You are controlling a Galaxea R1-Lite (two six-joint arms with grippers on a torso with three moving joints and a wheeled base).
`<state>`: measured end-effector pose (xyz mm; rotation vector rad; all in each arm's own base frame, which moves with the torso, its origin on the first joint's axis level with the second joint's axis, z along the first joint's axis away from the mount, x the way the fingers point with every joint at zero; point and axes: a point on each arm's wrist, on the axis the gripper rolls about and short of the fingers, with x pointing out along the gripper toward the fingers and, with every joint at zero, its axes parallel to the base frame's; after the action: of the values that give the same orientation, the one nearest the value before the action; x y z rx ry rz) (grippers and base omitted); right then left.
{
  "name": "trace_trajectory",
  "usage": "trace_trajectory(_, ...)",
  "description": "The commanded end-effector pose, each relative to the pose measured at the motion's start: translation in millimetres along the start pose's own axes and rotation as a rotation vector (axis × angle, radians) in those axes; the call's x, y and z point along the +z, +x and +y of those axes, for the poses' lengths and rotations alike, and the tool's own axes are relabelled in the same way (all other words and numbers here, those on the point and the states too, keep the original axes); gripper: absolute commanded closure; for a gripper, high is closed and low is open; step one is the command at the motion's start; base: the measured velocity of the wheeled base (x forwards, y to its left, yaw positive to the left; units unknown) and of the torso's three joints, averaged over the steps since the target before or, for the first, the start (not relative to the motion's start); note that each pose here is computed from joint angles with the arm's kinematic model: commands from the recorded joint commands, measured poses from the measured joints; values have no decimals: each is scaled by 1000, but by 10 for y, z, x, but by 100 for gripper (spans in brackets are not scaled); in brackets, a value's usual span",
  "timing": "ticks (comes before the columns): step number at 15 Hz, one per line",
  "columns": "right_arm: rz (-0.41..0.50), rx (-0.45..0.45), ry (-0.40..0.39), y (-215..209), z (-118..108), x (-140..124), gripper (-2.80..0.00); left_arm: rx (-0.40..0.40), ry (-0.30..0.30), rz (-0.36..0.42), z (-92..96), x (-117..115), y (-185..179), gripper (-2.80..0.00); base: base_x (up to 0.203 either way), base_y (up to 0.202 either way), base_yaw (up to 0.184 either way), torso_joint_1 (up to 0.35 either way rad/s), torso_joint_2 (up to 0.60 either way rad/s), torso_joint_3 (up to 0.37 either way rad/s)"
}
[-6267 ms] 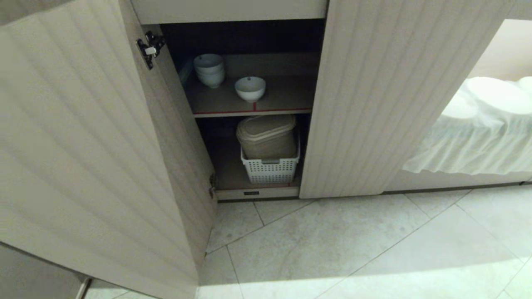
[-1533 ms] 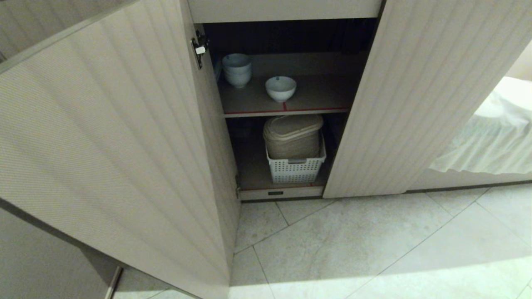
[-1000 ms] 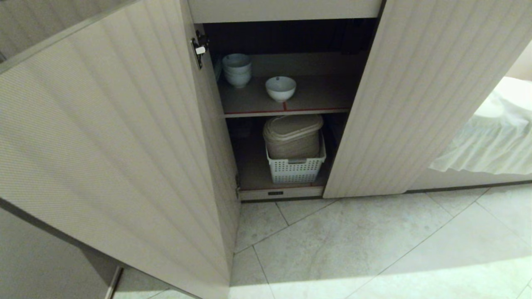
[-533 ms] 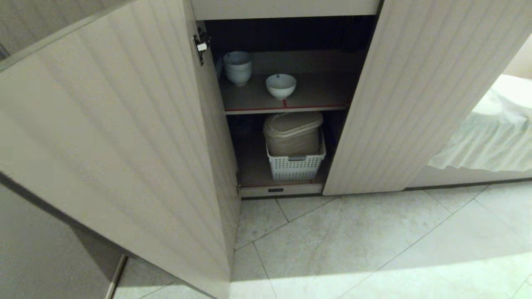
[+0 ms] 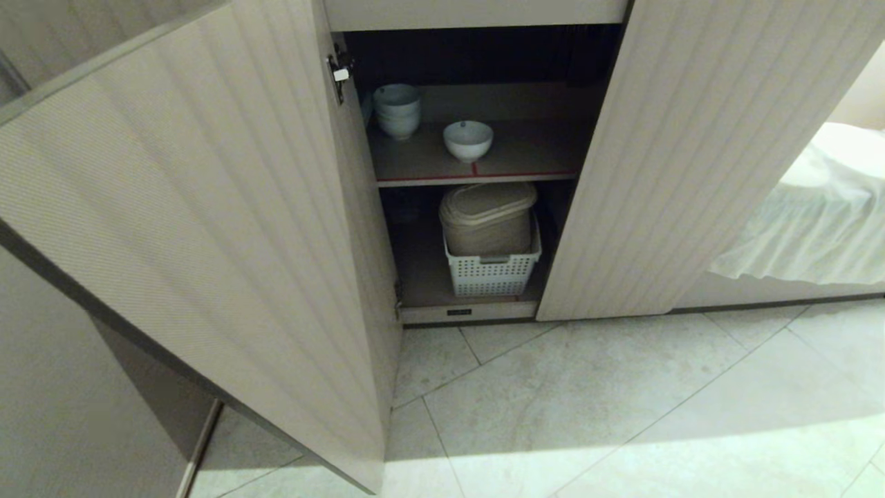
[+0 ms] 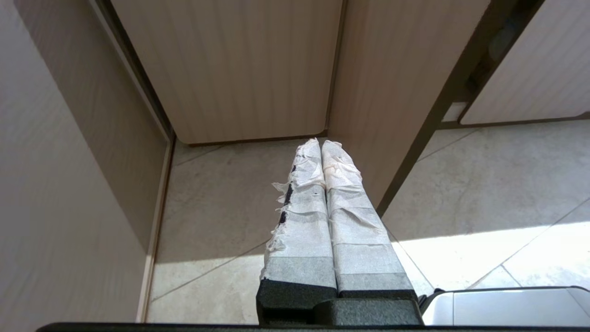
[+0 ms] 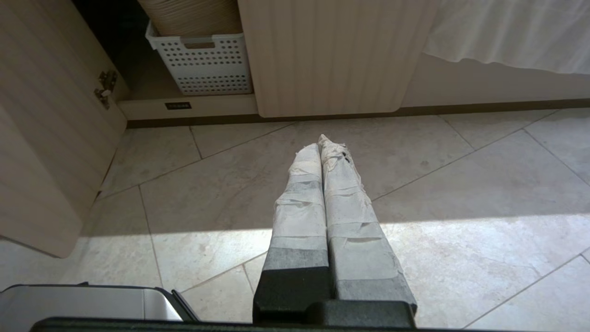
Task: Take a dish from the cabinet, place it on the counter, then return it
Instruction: Close the cabinet door
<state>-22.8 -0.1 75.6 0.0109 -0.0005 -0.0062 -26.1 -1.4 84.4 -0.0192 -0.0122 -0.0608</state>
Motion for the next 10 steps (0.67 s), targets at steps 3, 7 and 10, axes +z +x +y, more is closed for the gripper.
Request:
trace_trajectory(3, -1, 0, 0, 0, 0, 1, 0, 15, 0, 0, 3, -4, 0, 0, 0, 0, 0, 0, 0, 0)
trace_trajectory(7, -1, 1, 0, 0, 0, 1, 0, -64, -7, -8, -16, 30, -12, 0, 0, 0, 0, 0, 0, 0)
trace_trajectory(10, -1, 1, 0, 0, 0, 1, 0, -173, -6, 21, -43, 138, -30, 0, 0, 0, 0, 0, 0, 0)
